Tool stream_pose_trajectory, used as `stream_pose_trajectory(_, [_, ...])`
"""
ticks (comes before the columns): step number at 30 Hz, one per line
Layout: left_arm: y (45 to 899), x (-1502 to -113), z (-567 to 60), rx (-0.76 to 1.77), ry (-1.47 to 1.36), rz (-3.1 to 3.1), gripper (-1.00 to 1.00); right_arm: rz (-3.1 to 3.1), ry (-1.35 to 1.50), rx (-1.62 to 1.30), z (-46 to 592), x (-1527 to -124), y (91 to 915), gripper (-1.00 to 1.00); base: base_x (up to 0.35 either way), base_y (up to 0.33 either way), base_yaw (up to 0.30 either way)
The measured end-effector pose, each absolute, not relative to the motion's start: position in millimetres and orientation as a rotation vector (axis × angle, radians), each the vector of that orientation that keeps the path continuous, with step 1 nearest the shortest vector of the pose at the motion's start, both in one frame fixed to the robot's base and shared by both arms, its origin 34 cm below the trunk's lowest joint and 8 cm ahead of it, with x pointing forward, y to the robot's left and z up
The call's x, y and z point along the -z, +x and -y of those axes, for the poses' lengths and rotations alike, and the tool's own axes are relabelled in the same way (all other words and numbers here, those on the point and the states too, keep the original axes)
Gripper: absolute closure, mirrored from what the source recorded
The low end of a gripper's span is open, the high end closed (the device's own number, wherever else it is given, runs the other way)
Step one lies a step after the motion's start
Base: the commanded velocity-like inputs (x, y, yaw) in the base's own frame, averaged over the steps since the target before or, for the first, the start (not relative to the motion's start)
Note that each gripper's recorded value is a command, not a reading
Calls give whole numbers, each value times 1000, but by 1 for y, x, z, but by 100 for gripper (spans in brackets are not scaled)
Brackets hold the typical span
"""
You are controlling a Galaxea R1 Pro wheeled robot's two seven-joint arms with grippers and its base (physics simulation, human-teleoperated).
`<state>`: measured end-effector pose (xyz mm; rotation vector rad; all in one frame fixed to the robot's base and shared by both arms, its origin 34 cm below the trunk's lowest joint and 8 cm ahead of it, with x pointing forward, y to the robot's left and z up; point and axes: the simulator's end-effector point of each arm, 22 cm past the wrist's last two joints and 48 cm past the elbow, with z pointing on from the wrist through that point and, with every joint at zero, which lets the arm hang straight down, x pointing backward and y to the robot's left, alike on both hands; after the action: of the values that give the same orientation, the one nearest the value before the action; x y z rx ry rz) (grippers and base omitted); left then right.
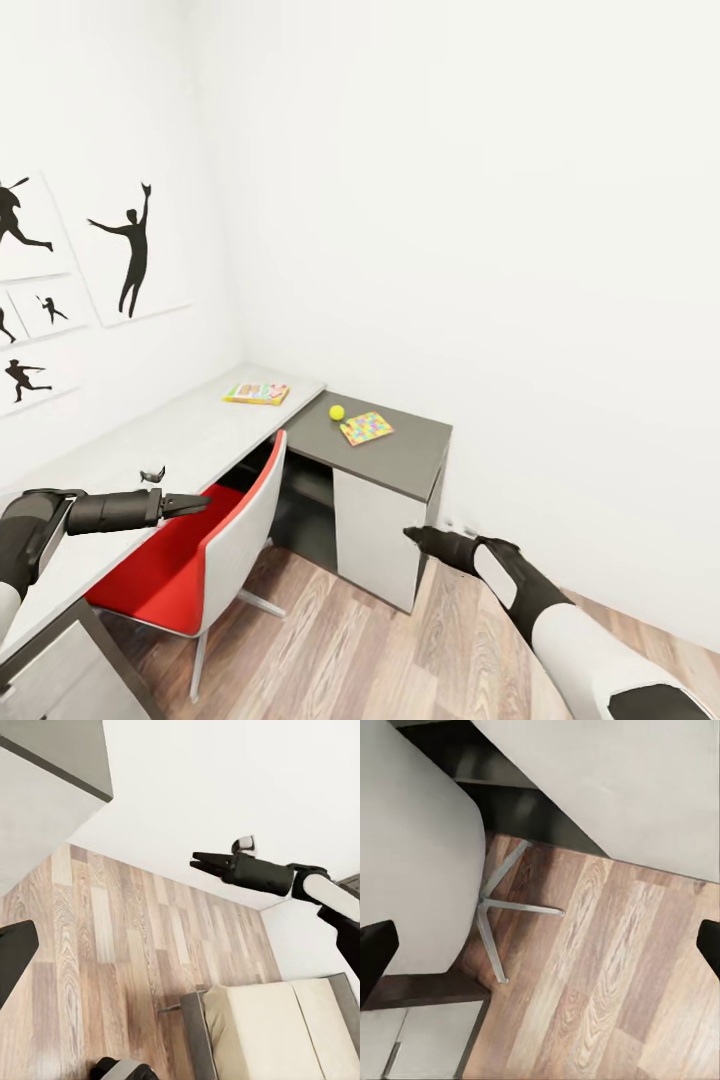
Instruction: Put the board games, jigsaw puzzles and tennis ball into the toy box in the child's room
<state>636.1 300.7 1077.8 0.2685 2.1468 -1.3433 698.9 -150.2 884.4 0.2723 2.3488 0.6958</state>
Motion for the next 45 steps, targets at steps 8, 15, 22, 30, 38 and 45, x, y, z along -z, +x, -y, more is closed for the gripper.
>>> stream_pose_trajectory(8, [636,-1078,-301,1343,268,-2147,-100,-2391,144,-809,117,-958,711,-100,43,30,0])
stream_pose_trajectory(15, [637,-1078,-302,1338,264,-2146,-100,-2414,152,-514,127,-1021,754,-100,180,19,0])
stream_pose_trajectory(22, [638,-1076,-304,1324,259,-2155,-100,-2411,127,-360,101,-1086,779,-100,48,-37,0])
stream_pose_trajectory(30, [640,-1072,-306,1304,251,-2166,-100,-2394,121,-365,94,-1104,784,-100,30,-140,0])
stream_pose_trajectory(38, [642,-1069,-308,1286,241,-2177,-100,-2390,115,-374,89,-1108,784,-100,42,-107,154])
stream_pose_trajectory(45, [642,-1066,-308,1286,236,-2183,-100,-2393,114,-371,88,-1105,786,-100,169,-40,238])
